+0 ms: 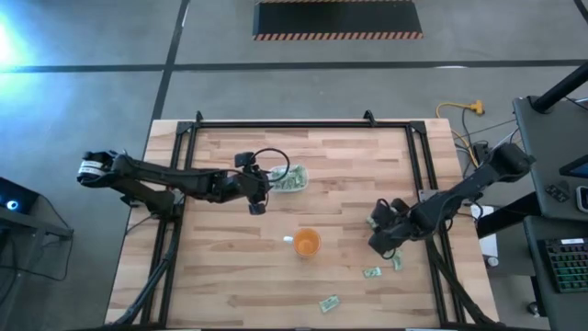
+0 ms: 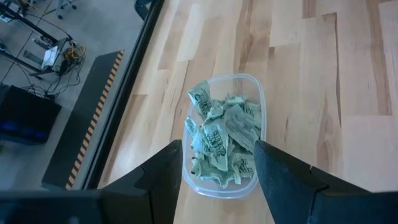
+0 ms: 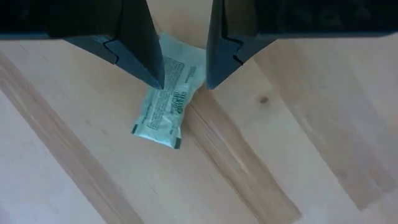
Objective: Pick and place Stevia / Truvia into bins
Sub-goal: Put the stevia packet into the transparent bin
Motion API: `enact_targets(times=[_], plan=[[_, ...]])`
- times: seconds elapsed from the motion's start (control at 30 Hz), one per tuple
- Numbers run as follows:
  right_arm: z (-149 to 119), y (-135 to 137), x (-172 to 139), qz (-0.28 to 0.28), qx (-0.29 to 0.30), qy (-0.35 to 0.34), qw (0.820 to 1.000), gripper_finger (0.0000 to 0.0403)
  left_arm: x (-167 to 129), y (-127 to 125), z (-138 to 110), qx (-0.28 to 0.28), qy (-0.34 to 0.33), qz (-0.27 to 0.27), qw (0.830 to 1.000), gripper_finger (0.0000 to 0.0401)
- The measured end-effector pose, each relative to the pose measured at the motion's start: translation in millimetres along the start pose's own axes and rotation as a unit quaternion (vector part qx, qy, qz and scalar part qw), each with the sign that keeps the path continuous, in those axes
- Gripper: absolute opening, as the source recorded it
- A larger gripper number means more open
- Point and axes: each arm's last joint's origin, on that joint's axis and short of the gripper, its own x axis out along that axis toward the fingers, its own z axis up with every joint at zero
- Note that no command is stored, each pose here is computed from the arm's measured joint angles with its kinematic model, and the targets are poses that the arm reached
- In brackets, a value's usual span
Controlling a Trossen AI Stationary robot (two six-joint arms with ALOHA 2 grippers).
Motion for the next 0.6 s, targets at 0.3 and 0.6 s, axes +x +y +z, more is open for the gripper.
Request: enact_targets(times=[0.3, 0.6], plan=[[-1.5, 0.6, 4.7, -0.013, -0.005, 0.005, 1.0, 0.0161, 3.6, -3.1, -7.4, 0.0, 0.001, 0.0, 1.0, 0.0183], [-1.6, -0.6, 8.5, -0.028, -0.026, 0.009, 0.999, 0.0164, 3.8, -2.9, -5.1, -0.008, -0.013, 0.002, 1.0, 0.0183]])
